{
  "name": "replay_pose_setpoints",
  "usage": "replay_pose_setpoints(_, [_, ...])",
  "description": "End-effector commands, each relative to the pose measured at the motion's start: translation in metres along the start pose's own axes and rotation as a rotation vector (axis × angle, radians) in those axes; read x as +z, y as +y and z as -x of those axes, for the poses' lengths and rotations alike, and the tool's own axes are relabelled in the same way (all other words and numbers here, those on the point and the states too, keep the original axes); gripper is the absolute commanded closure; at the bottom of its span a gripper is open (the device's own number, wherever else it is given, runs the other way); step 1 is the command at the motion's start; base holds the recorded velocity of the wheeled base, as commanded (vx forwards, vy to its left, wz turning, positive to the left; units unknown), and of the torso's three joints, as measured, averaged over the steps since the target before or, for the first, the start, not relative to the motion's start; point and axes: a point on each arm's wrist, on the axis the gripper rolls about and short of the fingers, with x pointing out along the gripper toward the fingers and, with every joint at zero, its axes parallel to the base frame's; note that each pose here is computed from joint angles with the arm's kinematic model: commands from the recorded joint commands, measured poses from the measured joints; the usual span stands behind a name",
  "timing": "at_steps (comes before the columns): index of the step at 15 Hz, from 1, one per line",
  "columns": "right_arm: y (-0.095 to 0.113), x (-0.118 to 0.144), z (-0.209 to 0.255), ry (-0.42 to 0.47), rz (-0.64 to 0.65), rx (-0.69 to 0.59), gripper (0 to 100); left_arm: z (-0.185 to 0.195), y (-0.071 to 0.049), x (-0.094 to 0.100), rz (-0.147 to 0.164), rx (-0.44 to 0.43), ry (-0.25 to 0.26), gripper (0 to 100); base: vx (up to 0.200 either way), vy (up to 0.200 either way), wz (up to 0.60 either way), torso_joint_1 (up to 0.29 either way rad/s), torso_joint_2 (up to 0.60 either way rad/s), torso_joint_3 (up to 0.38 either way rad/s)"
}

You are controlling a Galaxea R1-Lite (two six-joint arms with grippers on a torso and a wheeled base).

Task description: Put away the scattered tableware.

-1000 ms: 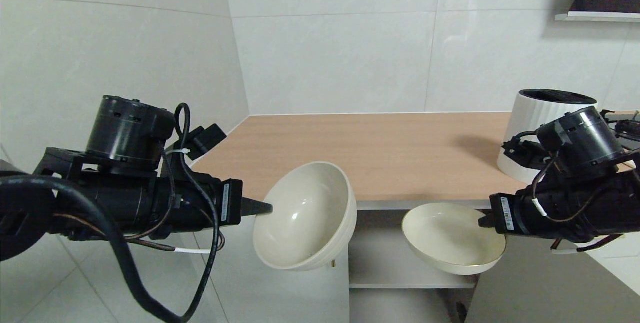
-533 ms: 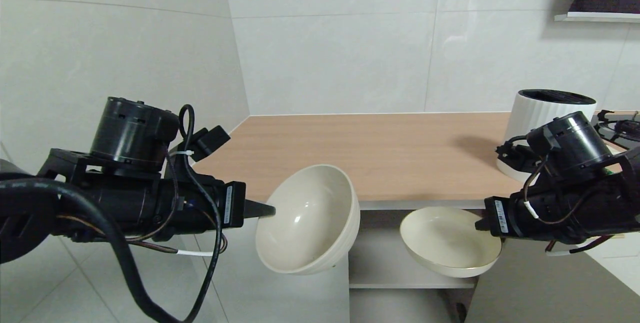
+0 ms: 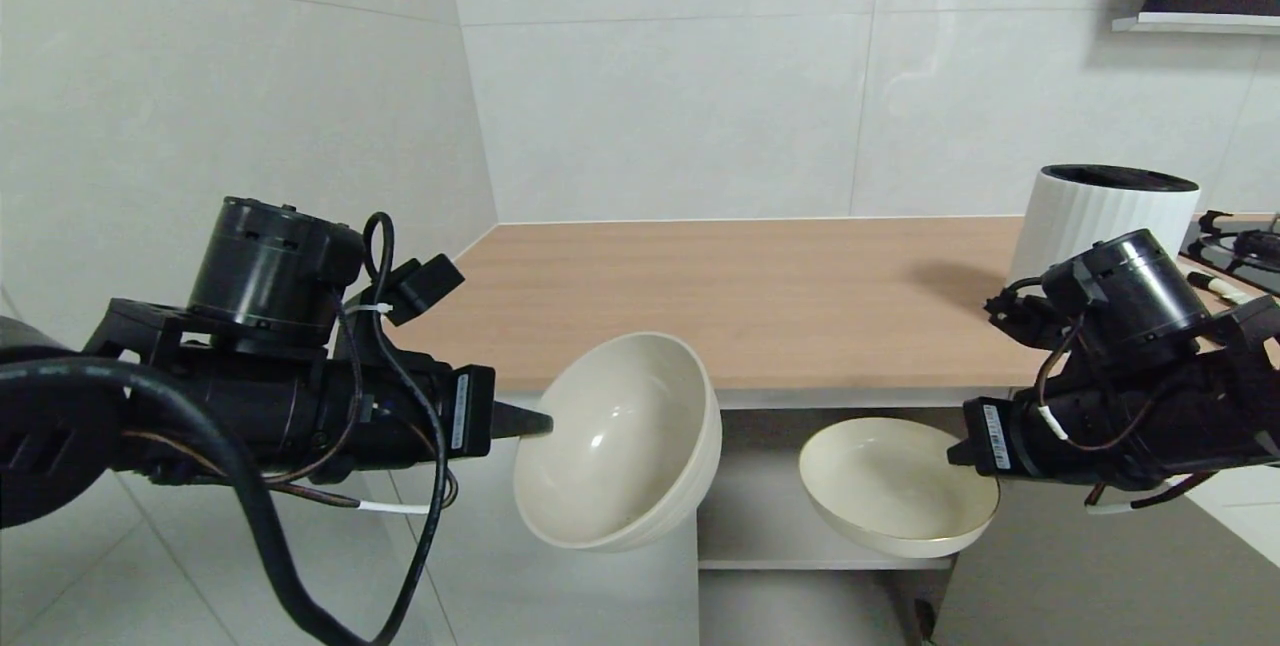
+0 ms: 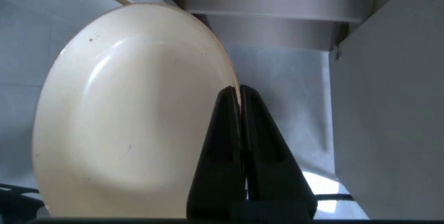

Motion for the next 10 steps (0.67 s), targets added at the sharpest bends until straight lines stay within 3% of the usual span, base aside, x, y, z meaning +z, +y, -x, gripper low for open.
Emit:
replay_pose_setpoints(1, [0.0002,-0.0002,-0.0012,0.004,0.001,-0.001,100,-0.0012,0.0005,0.0,0.002,0.001,0.003,100,0.0,0.0,0.0,-0.168,0.42,0.251])
replay_pose_setpoints(10, [0.0001,-0.0005,-0.0041,0.012,-0.001,-0.004,100,-0.0025,0.0011,-0.0002,0.003,0.003,0.007,100,0.0,0.0,0.0,-0.171,0.46,0.282])
